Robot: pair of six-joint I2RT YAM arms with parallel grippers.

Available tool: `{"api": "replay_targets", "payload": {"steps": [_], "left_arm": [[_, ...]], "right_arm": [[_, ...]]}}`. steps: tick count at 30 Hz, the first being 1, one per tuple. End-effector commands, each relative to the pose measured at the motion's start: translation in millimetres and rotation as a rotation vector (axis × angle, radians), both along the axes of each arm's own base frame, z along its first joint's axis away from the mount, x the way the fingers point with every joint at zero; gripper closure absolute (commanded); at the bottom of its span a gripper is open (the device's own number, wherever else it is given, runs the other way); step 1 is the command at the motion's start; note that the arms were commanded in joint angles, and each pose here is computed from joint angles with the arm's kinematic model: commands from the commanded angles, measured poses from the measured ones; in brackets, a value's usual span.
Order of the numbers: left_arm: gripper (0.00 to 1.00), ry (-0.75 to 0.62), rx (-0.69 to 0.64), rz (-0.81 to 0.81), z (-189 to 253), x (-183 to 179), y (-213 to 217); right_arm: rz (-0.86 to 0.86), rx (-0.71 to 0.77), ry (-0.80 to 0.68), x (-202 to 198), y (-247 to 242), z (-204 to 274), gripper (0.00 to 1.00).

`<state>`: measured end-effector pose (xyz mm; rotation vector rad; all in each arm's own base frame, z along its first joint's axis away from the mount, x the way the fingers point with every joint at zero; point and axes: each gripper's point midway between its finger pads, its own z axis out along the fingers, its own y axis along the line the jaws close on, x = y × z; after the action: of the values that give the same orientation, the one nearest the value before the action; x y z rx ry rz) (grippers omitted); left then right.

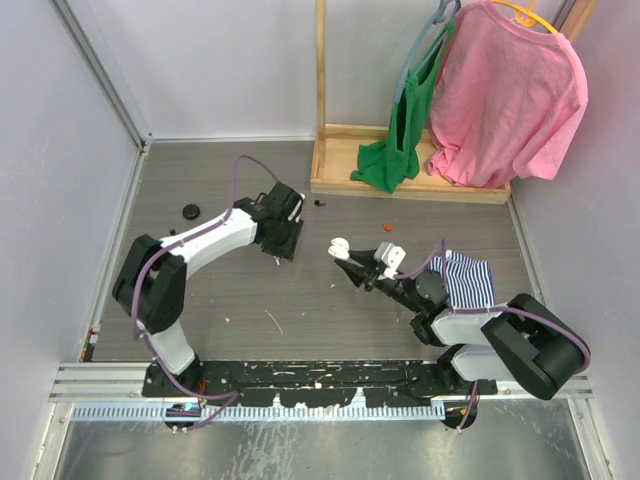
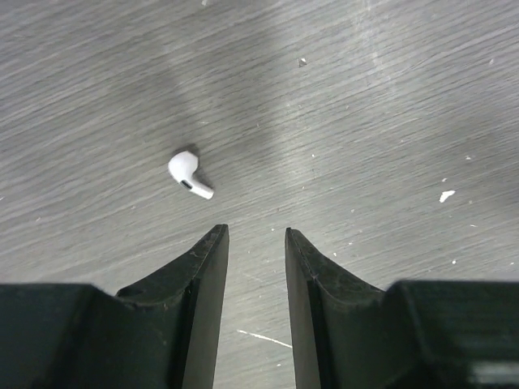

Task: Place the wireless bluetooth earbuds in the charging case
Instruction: Pick up the earbud from the center of the board.

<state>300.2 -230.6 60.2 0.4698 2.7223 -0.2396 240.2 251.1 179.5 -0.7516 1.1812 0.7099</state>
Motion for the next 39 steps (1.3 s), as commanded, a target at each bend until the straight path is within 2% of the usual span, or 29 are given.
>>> {"api": "replay_targets", "payload": {"steps": [1, 8, 11, 20, 30, 39], "left_arm": [[0.64, -0.086, -0.002, 0.189, 36.1, 6.6, 13.9], [0.60, -0.130, 0.070, 0.388, 33.9, 17.3, 33.2], [0.56, -0.128, 0.071, 0.438, 24.7, 24.2, 31.0], [0.55, -0.126, 0.059, 0.552, -1.0, 46.7, 21.2], [0.65, -0.112, 0.064, 0.603, -19.4, 54.6, 23.3], [0.67, -0.100, 0.071, 0.622, -26.9, 54.5, 28.6]], "right_arm": [[0.001, 0.057, -0.082, -0.7, 0.6, 28.7, 0.93], [0.001, 0.054, -0.078, -0.2, 0.8, 27.2, 0.93], [0.000, 0.054, -0.078, 0.2, 0.9, 27.2, 0.93], [0.007, 0.050, -0.075, 0.0, 2.4, 26.0, 0.93], [0.011, 0.048, -0.071, -0.1, 3.2, 24.8, 0.93], [0.016, 0.047, -0.067, -0.4, 4.1, 24.0, 0.93]]}}
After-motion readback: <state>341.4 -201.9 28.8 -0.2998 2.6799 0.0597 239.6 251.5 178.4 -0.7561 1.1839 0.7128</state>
